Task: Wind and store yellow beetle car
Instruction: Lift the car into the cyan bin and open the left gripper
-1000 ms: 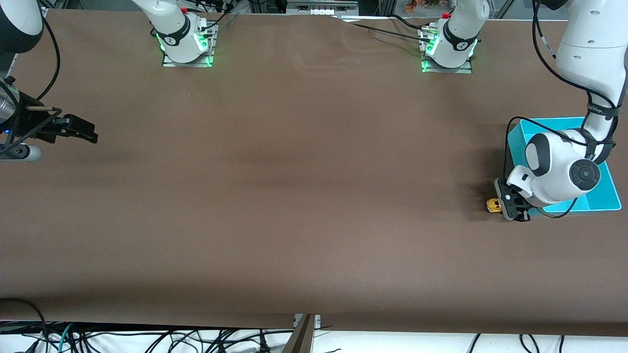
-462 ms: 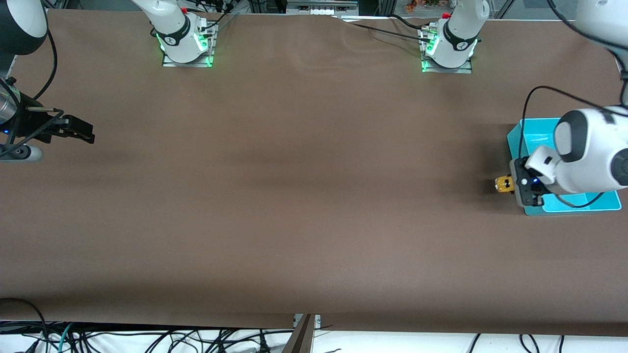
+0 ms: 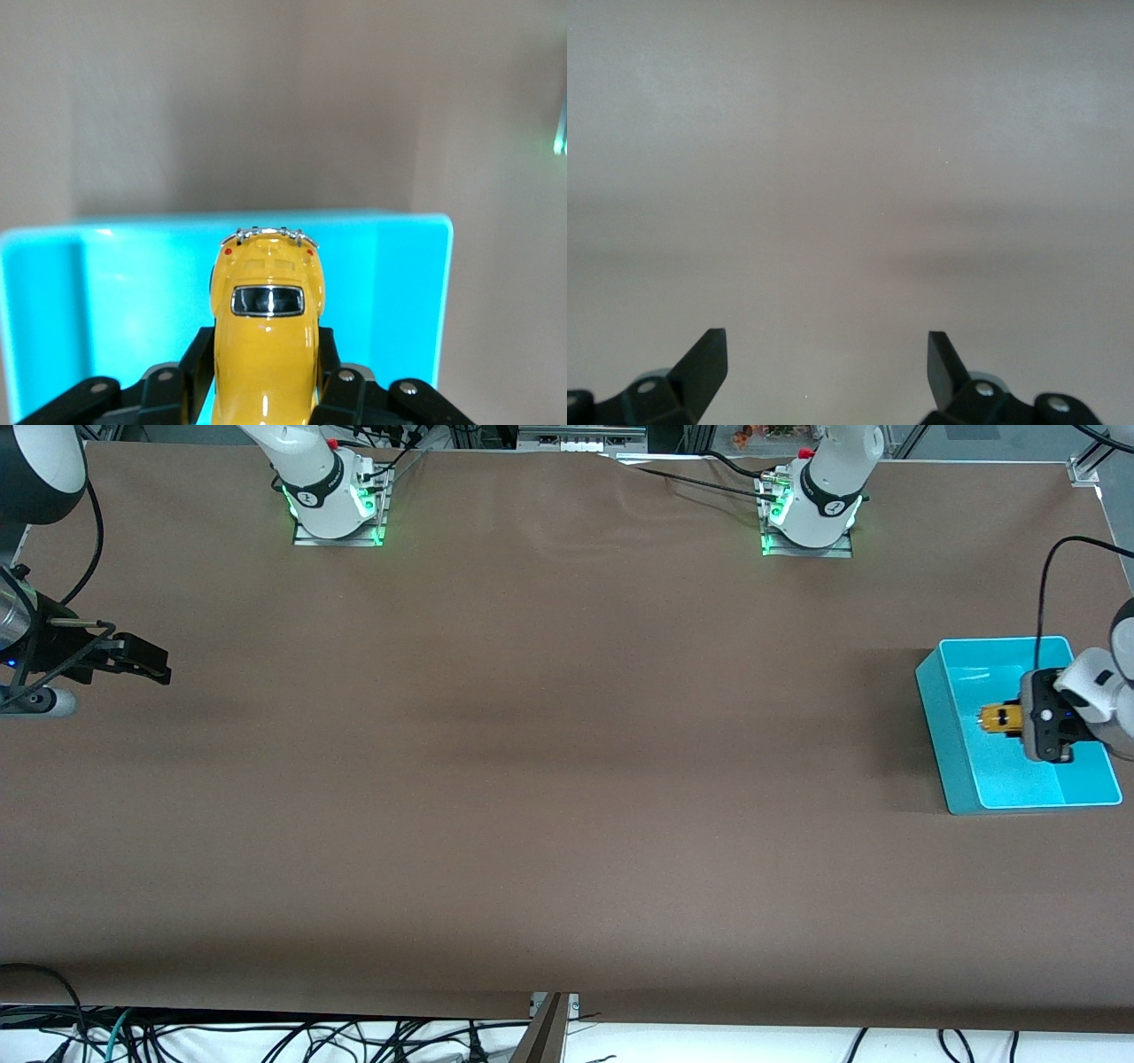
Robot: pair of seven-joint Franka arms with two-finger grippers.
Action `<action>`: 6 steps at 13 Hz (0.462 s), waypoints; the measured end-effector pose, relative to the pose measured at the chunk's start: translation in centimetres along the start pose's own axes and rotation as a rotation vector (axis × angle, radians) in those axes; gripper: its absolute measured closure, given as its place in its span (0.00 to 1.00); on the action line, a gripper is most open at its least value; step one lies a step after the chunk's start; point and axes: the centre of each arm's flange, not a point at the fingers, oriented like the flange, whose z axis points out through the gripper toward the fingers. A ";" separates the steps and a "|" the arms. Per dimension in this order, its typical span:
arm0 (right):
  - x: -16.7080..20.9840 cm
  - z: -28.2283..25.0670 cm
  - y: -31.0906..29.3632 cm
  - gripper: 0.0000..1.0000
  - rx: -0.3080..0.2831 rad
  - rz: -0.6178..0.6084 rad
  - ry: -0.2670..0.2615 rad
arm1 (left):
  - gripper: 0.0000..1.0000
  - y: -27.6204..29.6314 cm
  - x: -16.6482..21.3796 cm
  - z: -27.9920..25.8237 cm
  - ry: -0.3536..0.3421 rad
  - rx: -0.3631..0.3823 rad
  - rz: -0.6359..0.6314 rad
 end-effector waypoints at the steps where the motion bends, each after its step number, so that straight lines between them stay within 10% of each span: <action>1: 0.0 0.0 0.0 0.00 -0.001 0.000 0.000 | 0.50 0.2 -2.0 1.0 -0.009 0.003 -0.004; 6: 0.0 0.0 0.0 0.00 -0.001 0.001 0.000 | 0.50 -0.6 -5.2 12.8 0.009 0.062 -0.016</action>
